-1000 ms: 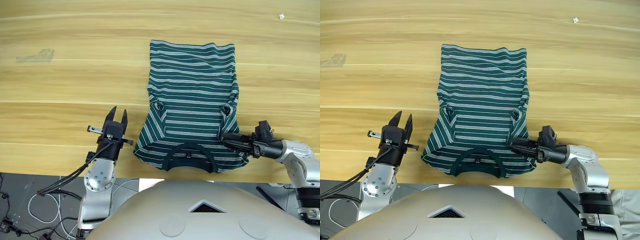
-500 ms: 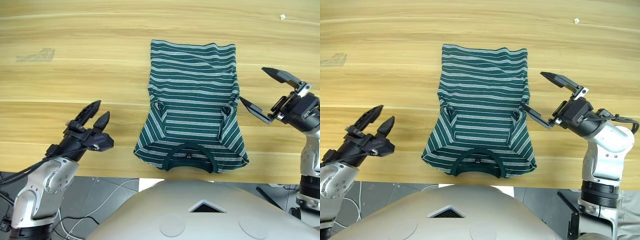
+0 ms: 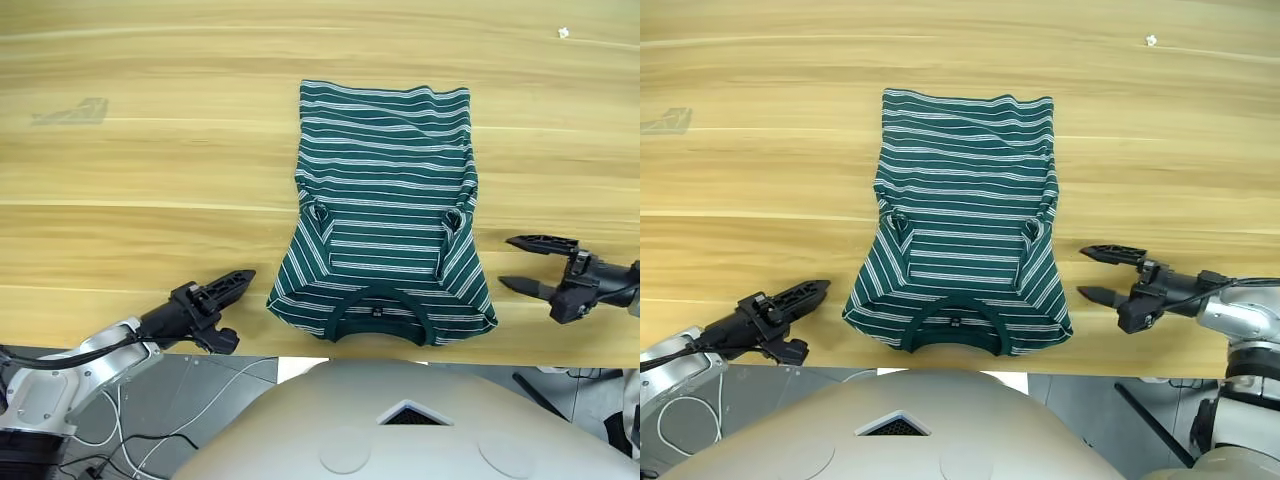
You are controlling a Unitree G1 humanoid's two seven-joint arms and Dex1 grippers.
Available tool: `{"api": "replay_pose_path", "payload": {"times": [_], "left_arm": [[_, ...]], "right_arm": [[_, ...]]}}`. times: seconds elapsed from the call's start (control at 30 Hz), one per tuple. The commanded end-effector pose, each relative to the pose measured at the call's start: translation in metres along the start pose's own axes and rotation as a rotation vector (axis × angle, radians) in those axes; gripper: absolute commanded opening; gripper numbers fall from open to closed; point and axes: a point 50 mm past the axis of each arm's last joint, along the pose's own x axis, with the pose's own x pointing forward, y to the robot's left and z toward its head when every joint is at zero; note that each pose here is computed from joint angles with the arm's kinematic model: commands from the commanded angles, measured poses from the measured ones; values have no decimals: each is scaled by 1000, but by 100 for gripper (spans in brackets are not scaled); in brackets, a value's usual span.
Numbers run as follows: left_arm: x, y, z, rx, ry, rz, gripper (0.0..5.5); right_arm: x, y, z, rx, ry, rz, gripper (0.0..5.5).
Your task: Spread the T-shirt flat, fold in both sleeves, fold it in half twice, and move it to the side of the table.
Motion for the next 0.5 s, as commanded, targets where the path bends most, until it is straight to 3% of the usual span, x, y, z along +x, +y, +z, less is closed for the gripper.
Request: {"api": "replay_pose_path", "payload": {"times": [0.03, 0.3, 0.5], "left_arm": [[4, -9, 9, 7, -77, -53, 224], [15, -8, 17, 9, -158, -51, 224], [14, -12, 28, -6, -187, -75, 224]], "right_arm": [[-9, 4, -6, 18, 38, 72, 425], [12, 55, 30, 115, -171, 206, 425], [17, 58, 33, 128, -227, 259, 425]]}}
